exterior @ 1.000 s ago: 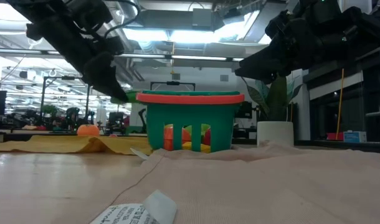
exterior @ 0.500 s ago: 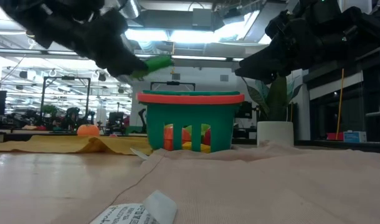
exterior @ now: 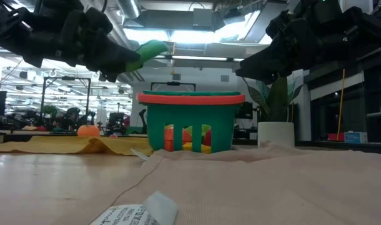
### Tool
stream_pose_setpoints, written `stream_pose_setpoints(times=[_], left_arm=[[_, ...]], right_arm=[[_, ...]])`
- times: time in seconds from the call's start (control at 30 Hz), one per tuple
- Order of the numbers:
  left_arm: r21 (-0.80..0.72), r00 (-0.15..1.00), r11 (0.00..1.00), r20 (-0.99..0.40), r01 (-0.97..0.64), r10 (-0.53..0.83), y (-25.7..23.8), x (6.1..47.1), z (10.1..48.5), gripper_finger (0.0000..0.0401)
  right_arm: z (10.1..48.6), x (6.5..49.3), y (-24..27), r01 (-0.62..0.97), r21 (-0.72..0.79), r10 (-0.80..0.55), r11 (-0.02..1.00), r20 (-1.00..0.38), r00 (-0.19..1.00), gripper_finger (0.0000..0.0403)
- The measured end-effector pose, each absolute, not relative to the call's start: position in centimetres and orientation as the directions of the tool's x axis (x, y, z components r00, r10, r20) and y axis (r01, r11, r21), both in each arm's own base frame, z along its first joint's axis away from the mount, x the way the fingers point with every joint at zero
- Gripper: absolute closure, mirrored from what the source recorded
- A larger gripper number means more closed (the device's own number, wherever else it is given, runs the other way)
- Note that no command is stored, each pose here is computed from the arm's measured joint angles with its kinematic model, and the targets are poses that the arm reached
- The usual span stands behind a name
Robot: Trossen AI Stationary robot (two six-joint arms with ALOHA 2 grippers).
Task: Pick and placing Produce into tupperware
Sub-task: Put the pea into the basket
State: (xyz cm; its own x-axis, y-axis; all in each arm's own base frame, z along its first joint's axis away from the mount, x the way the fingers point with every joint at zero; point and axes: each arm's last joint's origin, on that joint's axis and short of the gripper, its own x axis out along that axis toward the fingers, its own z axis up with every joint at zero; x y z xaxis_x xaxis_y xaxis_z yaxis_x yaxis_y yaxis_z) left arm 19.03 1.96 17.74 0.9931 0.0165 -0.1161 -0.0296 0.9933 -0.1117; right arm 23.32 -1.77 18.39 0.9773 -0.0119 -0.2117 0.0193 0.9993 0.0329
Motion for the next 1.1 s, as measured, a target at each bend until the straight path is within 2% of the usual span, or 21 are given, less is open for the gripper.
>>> stream_pose_setpoints(times=[0.47, 0.77, 1.1], left_arm=[[-0.120, 0.996, 0.992, -0.090, -0.027, 0.016, 2.1, 20.1, 18.9, 0.0283], [-0.050, 0.988, 0.999, -0.154, -0.019, 0.011, 2.5, 24.3, 18.7, 0.0283], [-0.058, 0.979, 0.994, -0.178, 0.089, -0.098, 3.3, 28.1, 18.8, 0.0283]], right_arm=[[18.4, 23.3, -1.8, 0.019, 0.032, -0.012, 0.999, -0.210, 0.978, 0.0178], [18.4, 23.3, -1.8, 0.019, 0.032, -0.012, 0.999, -0.209, 0.978, 0.0178], [18.5, 23.4, -1.8, 0.019, 0.032, -0.012, 0.999, -0.195, 0.981, 0.0178]])
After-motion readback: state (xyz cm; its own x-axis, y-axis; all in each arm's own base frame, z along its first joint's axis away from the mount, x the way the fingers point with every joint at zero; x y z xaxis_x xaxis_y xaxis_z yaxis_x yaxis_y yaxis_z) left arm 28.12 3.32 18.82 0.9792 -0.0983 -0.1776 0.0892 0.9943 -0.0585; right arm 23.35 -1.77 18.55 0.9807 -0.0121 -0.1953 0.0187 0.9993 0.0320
